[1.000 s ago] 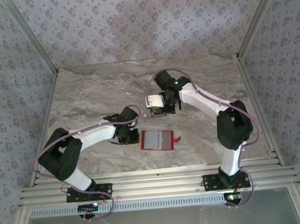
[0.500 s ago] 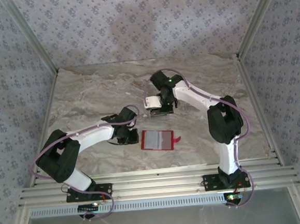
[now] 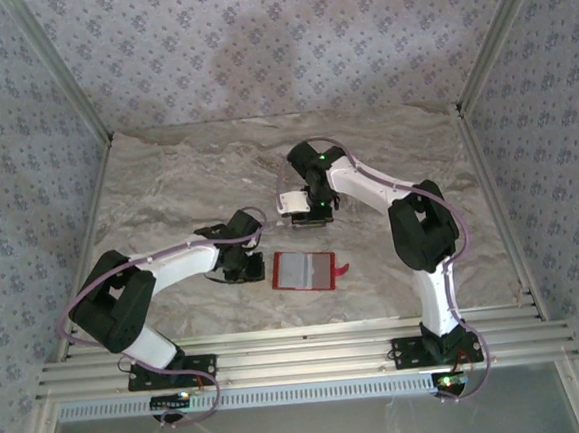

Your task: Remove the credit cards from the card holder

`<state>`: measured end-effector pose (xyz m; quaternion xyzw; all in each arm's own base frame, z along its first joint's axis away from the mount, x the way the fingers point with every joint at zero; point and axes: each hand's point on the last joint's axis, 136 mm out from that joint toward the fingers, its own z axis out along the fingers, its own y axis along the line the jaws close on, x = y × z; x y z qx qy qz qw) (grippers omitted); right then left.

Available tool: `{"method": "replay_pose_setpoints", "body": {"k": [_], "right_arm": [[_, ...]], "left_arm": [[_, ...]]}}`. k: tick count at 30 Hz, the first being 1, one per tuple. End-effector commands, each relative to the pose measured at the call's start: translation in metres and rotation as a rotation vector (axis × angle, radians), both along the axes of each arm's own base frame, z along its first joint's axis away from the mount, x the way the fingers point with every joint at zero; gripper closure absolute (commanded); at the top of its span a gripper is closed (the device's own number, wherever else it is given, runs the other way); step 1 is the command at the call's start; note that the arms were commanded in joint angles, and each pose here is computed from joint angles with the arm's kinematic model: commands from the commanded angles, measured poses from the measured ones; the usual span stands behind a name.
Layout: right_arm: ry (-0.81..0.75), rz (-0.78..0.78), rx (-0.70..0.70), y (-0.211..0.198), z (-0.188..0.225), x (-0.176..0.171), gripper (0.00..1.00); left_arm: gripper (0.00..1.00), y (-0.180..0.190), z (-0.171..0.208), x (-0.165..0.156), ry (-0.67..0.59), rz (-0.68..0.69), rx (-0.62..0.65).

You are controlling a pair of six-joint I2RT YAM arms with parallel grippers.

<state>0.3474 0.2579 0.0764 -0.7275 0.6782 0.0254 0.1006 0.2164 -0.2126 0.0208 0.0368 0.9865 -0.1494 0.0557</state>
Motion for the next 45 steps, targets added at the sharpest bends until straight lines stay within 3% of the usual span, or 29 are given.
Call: {"method": "replay_pose_setpoints", "body": {"k": [1,6,16,21,31,35,40,45], "right_arm": [[-0.007,0.052,-0.005,0.003,0.005,0.001,0.85],[-0.082,0.009,0.046,0.007,0.025,0.013,0.77],[-0.303,-0.089,0.1,0.005,0.056,0.038,0.76],[-0.376,-0.301,0.241,0.01,0.085,0.046,0.75],[-0.194,-0.896,0.555,0.015,0.101,-0.003,0.75],[-0.026,-1.217,0.606,0.003,0.09,-0.016,0.87],[0.221,-1.372,0.62,0.017,0.058,-0.051,0.89],[0.416,-1.404,0.605,0.036,0.032,-0.081,0.89]], "left_arm": [[0.83,-0.003,0.009,0.005,-0.02,-0.004,-0.025],[0.83,-0.001,0.01,0.004,-0.021,0.001,-0.026],[0.83,-0.005,0.016,0.008,-0.031,-0.005,-0.039],[0.83,-0.01,0.017,0.009,-0.032,-0.002,-0.066],[0.87,-0.036,0.024,0.014,-0.01,0.003,-0.196],[0.88,-0.048,0.022,0.016,0.018,0.015,-0.263],[0.89,-0.056,0.023,0.019,0.041,0.023,-0.308],[0.9,-0.057,0.018,0.02,0.061,0.046,-0.326]]}}
